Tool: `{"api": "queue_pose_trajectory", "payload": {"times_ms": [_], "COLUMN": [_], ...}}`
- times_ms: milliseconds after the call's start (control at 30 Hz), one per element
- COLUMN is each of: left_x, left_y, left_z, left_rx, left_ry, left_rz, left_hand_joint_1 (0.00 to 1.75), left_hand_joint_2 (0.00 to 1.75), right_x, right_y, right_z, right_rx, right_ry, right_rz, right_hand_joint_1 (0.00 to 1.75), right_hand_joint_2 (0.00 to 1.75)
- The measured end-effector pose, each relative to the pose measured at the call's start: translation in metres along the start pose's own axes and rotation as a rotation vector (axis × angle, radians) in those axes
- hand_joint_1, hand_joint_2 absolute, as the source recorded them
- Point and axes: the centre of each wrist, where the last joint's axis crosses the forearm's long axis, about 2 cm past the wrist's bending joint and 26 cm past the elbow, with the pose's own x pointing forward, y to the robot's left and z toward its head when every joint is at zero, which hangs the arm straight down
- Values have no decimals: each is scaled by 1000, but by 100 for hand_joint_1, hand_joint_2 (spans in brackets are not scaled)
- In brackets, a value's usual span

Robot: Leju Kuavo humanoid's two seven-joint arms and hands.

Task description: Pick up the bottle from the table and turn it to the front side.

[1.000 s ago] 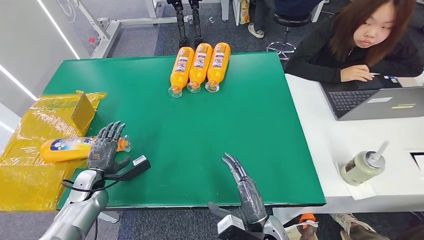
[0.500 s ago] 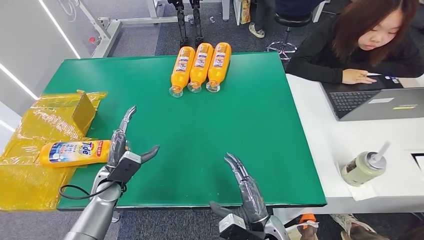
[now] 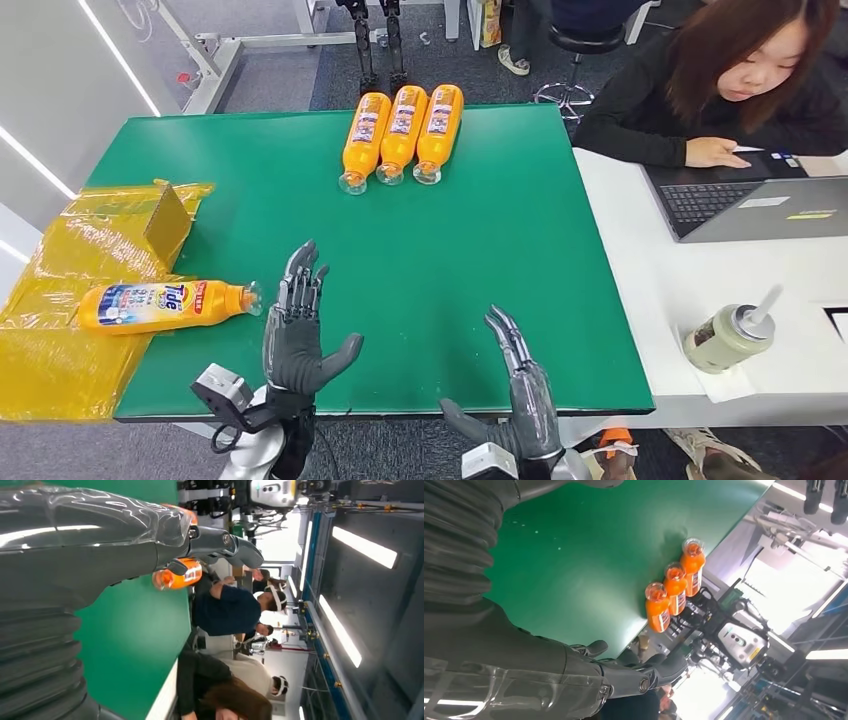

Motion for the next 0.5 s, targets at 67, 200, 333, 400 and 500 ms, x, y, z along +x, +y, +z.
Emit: {"api": "queue_pose_trajectory", "payload": {"times_ms": [67,200,333,400,500], "left_x": [1,2,3,4,4], "left_y": [-7,-23,-33,-35,-37], "left_z": [1,3,4,3,3], "left_rx": [-4,-37,-61,-68,-69], "left_ry": [-2,2,5,6,5], "left_rz": [28,84,100,96,84], "left_hand_joint_1": [0,0,0,0,0], "left_hand_joint_2": [175,175,175,175,175], "right_x": [1,4,6,6,6], "right_y": [-2,-6,-10,-12,-14], "right_z": [2,4,2,0,-3], "right_rx": [-12,-42,-58,-57,-51], "right_ry": [4,13,8,-5,-22], "right_rz": [0,-2,-14,-25,-37], "right_hand_joint_1": [0,0,0,0,0], "right_hand_joint_2": [175,175,175,175,175]}}
